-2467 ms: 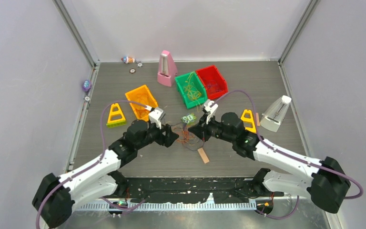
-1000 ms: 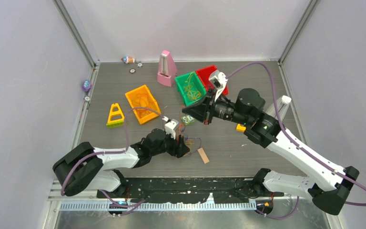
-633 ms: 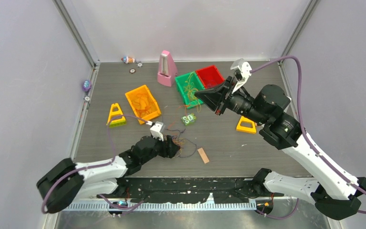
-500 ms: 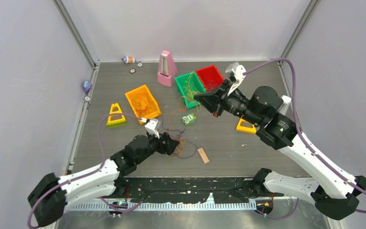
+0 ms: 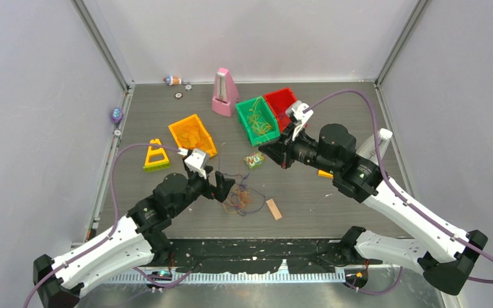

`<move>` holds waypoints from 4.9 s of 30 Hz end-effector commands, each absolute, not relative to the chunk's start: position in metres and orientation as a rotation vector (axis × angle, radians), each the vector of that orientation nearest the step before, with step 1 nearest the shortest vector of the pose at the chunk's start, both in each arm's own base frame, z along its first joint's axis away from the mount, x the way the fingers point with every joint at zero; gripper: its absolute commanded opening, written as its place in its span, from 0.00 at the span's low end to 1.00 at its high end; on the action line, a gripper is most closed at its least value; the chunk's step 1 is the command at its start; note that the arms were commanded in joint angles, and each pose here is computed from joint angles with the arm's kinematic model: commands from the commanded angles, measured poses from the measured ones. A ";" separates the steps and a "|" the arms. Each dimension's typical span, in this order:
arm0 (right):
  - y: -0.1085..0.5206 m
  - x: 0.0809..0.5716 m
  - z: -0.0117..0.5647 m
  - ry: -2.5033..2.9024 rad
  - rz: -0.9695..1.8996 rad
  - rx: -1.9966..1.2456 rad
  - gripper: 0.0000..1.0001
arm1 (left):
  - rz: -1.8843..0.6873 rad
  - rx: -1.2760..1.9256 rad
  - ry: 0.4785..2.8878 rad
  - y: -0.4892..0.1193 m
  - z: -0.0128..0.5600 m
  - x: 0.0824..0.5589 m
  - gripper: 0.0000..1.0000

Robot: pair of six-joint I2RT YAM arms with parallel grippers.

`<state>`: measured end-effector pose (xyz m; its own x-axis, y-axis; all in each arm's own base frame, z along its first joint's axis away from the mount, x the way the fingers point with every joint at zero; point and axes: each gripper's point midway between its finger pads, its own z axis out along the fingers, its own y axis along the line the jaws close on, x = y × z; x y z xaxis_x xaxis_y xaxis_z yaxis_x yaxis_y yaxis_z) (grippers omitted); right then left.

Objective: Untangle the cables

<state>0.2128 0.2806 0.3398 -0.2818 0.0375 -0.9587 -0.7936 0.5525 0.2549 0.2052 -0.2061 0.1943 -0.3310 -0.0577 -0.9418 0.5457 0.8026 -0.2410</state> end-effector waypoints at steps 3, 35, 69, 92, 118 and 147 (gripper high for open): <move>0.303 0.197 0.343 1.604 1.070 -0.759 0.05 | -0.734 0.599 1.610 -0.240 0.240 0.200 0.92; 0.322 0.188 0.343 1.592 1.202 -0.805 0.14 | -0.594 0.547 1.549 -0.254 0.251 0.244 0.01; 0.378 0.233 0.095 2.072 1.040 -0.702 0.96 | -0.486 0.349 1.644 -0.192 0.356 0.246 0.00; 0.259 0.241 0.073 2.236 0.536 -0.415 0.45 | 0.065 -0.124 1.654 -0.051 0.417 0.307 0.00; 0.292 0.232 0.204 1.927 0.802 -0.641 0.05 | -0.561 0.164 1.884 -0.175 0.287 0.293 0.00; 0.319 0.226 0.317 1.683 0.987 -0.707 0.05 | -0.854 0.441 1.500 -0.222 0.289 0.254 0.00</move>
